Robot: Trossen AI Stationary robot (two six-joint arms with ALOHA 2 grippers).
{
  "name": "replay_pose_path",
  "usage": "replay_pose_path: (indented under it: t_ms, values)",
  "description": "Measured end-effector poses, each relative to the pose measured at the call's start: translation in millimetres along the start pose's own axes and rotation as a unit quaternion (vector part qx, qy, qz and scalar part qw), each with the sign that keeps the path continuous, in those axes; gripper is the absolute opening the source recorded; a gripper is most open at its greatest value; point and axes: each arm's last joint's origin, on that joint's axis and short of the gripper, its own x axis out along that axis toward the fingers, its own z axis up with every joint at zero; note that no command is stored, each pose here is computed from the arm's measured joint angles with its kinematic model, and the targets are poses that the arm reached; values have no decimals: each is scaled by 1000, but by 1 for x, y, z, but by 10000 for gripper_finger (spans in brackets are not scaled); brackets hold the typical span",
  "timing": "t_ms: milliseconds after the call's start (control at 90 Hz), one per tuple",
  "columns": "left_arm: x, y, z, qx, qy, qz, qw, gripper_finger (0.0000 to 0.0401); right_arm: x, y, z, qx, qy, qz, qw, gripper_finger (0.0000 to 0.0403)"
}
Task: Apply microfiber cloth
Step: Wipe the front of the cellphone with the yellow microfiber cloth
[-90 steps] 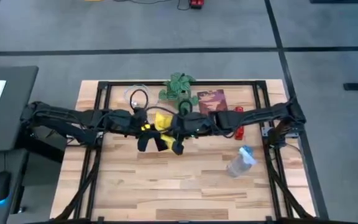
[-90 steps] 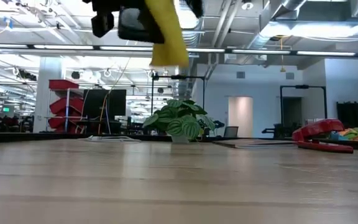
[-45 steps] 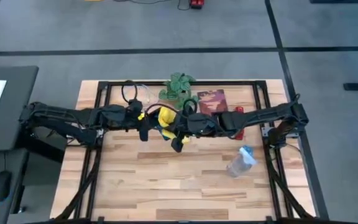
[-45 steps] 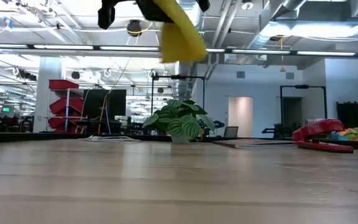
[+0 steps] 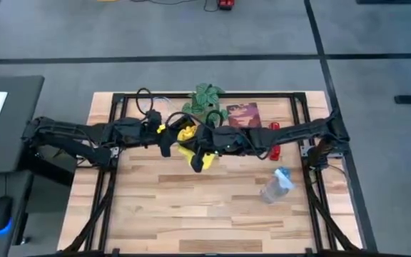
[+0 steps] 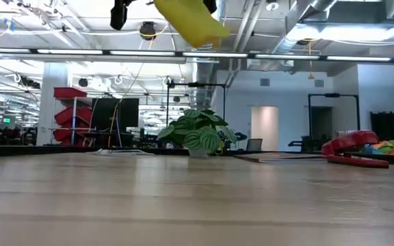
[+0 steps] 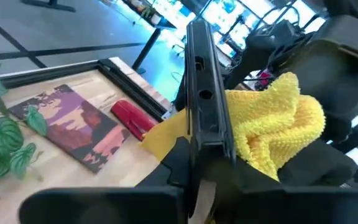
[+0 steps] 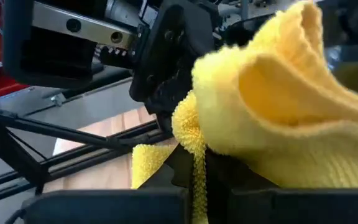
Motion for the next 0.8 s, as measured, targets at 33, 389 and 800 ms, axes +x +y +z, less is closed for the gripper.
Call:
replay_pose_path:
  t_ms: [33, 389, 800]
  values:
    - [0, 0, 0, 1, 1, -1, 1000, 10, -1, -1, 0, -1, 5, -2, 1000, 0]
    - [0, -1, -2, 9, 22, -20, 1000, 10, -23, -10, 5, -19, 52, -29, 998, 0]
    - [2, 4, 2, 9, 20, -18, 1000, 10, 11, 1, -7, -8, 5, 22, 1000, 0]
